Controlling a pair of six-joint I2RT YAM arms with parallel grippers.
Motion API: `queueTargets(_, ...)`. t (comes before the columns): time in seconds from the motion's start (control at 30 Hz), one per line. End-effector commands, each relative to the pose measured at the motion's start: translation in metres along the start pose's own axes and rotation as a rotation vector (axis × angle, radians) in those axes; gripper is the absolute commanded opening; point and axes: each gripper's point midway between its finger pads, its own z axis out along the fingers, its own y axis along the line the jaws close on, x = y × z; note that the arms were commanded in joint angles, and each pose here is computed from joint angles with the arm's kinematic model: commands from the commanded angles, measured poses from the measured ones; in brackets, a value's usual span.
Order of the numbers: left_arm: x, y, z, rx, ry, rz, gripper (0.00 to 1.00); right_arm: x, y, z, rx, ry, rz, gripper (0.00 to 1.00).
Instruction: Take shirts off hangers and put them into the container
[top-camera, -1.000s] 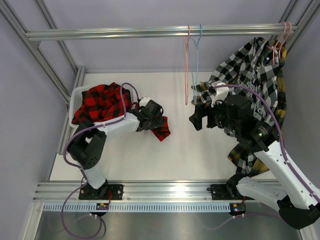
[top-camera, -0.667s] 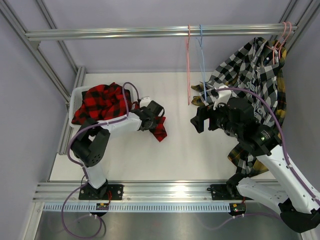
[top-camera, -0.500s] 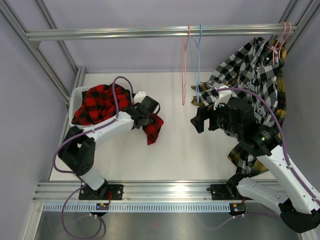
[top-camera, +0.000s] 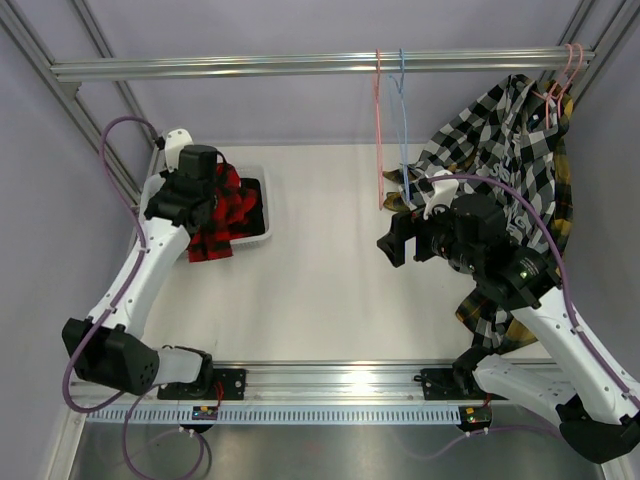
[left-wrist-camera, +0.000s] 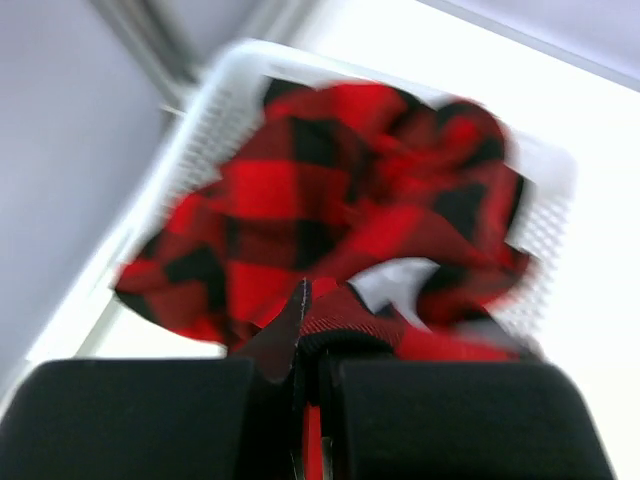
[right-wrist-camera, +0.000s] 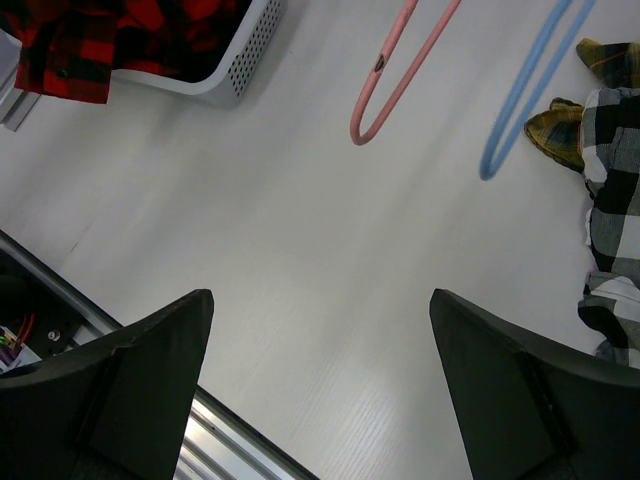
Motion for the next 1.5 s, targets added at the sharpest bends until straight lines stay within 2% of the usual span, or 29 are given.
queueTargets(0.0,-0.037,0.016,0.020,-0.074,-0.089,0.017,0.00,-0.021,0.010,-0.008,-0.042,-0.054,0.008,0.99)
queueTargets(0.1,-0.037,0.016,0.044,-0.105,-0.094,0.017,0.00,-0.020,0.009,-0.007,-0.041,-0.048,0.012,1.00)
queueTargets(0.27,0.021,-0.011,0.087,-0.051,0.028,0.013,0.00,-0.016,0.007,-0.010,-0.029,-0.040,0.006,0.99)
queueTargets(0.4,0.083,-0.029,0.126,-0.046,0.190,0.035,0.00,-0.012,0.004,-0.011,-0.015,-0.025,-0.001,0.99)
queueTargets(0.5,0.102,-0.042,0.144,-0.018,0.254,0.044,0.00,-0.010,0.003,-0.011,-0.009,-0.017,-0.008,0.99)
queueTargets(0.67,0.127,-0.049,0.166,-0.021,0.333,0.073,0.11,-0.007,0.000,-0.007,0.003,-0.003,-0.016,0.99)
queueTargets(0.83,0.149,-0.054,0.170,0.029,0.434,0.055,0.20,-0.002,0.003,-0.002,-0.024,0.012,-0.035,0.99)
queueTargets(0.93,0.135,-0.047,0.157,0.028,0.421,0.043,0.29,-0.002,0.006,-0.001,-0.045,0.023,-0.044,1.00)
queueTargets(0.97,0.115,-0.044,0.145,0.036,0.387,0.027,0.33,-0.002,0.006,-0.001,-0.047,0.022,-0.048,0.99)
queueTargets(1.0,0.104,-0.039,0.139,0.024,0.362,0.018,0.41,-0.003,0.007,-0.001,-0.050,0.019,-0.053,0.99)
queueTargets(1.07,0.084,-0.031,0.124,0.018,0.331,0.004,0.50,-0.007,0.009,-0.001,-0.057,0.008,-0.059,0.99)
queueTargets(1.1,0.065,-0.027,0.114,0.019,0.291,-0.011,0.59,-0.008,0.009,0.000,-0.059,0.008,-0.060,0.99)
queueTargets(1.13,0.053,-0.025,0.108,0.021,0.272,-0.017,0.63,-0.011,0.011,-0.001,-0.068,0.000,-0.063,1.00)
queueTargets(1.33,0.020,-0.010,0.064,0.050,0.237,-0.062,0.71,-0.019,0.016,0.003,-0.092,-0.015,-0.069,0.99)
queueTargets(1.47,0.032,-0.005,0.035,0.103,0.276,-0.133,0.72,-0.020,0.016,0.005,-0.098,-0.020,-0.072,1.00)
